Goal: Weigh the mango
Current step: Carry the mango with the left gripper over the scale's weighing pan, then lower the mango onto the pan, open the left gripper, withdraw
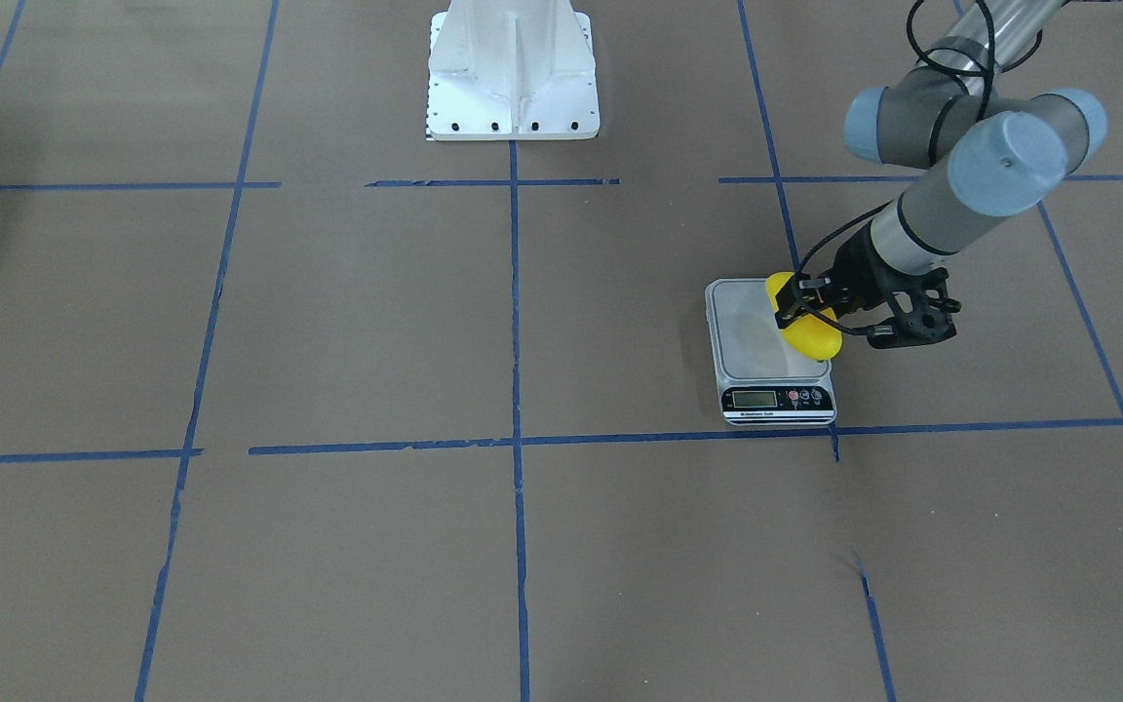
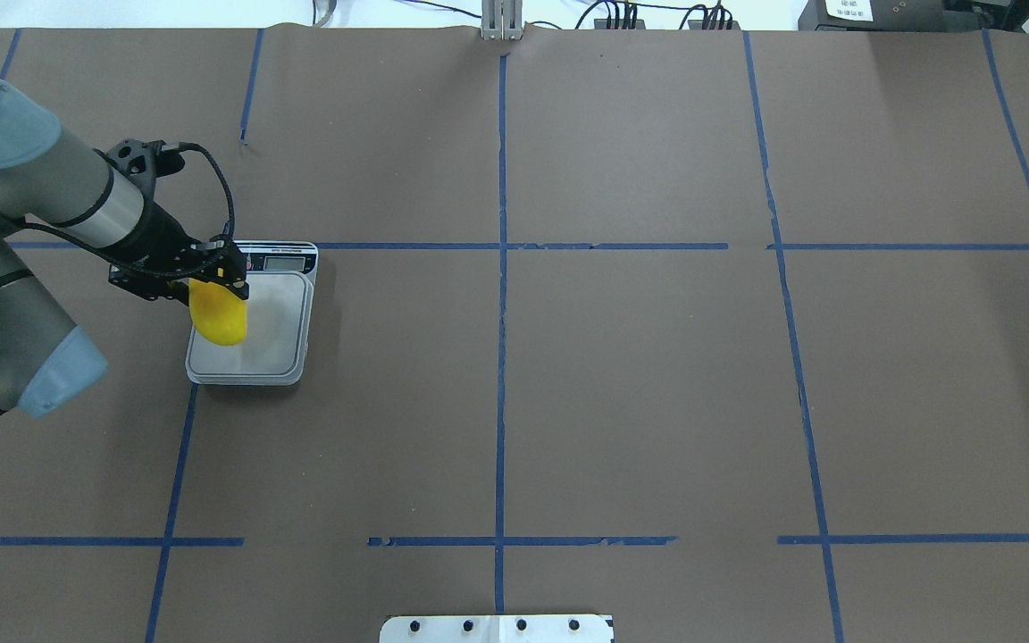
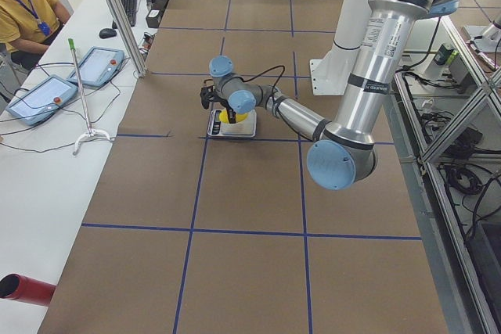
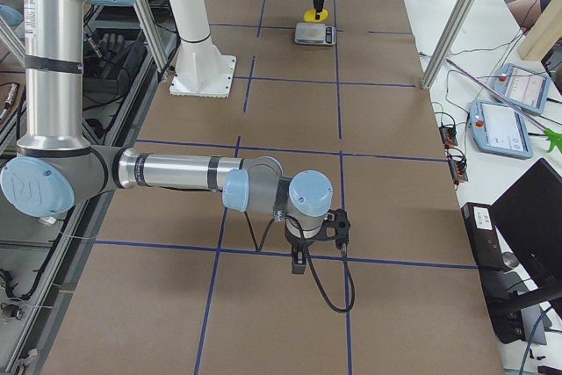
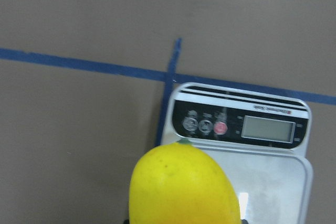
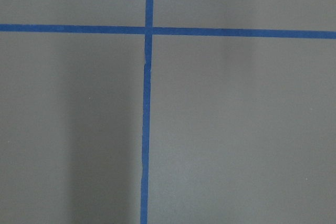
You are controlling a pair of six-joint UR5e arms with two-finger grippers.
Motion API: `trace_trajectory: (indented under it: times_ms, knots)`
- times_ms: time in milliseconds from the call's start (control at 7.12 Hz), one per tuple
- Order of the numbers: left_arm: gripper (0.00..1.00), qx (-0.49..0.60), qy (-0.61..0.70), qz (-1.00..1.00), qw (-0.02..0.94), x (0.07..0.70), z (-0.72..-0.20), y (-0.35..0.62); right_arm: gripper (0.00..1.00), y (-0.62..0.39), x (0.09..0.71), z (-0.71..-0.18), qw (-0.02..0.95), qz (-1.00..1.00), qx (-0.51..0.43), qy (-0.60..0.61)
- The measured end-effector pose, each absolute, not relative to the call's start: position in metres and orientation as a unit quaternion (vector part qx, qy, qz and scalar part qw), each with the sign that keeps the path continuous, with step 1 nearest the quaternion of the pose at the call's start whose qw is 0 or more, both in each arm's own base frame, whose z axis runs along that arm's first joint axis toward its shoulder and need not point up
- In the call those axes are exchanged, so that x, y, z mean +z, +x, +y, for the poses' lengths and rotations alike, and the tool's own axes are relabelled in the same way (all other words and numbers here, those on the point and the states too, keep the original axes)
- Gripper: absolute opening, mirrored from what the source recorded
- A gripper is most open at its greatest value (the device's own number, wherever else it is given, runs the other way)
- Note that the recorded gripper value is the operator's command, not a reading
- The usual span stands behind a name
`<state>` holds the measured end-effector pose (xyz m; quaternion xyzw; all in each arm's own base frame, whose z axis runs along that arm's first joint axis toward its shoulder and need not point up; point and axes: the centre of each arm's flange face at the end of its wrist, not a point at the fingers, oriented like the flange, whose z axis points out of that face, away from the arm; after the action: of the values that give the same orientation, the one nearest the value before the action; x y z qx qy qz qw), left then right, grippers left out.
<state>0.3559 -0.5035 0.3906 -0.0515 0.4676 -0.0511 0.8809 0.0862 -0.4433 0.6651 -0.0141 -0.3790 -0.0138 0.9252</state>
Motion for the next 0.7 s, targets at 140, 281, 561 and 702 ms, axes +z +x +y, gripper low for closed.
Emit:
trace_trajectory:
  times_ms: [140, 281, 561, 702]
  knots:
    - [0.0, -0.053, -0.047, 0.461, 0.884, 0.386, -0.502, 0.365, 1.0, 0.086, 0.665, -0.443, 0.925, -0.379, -0.014, -0.014]
    - [0.0, -0.054, -0.043, 0.458, 0.886, 0.384, -0.502, 0.368, 1.0, 0.086, 0.665, -0.443, 0.925, -0.379, -0.014, -0.014]
    - [0.05, -0.053, -0.037, 0.451, 0.89, 0.387, -0.502, 0.374, 1.0, 0.086, 0.665, -0.443, 0.925, -0.379, -0.014, -0.014]
    - [0.39, -0.052, -0.032, 0.444, 0.894, 0.391, -0.501, 0.38, 1.0, 0.086, 0.665, -0.443, 0.925, -0.379, -0.014, -0.014]
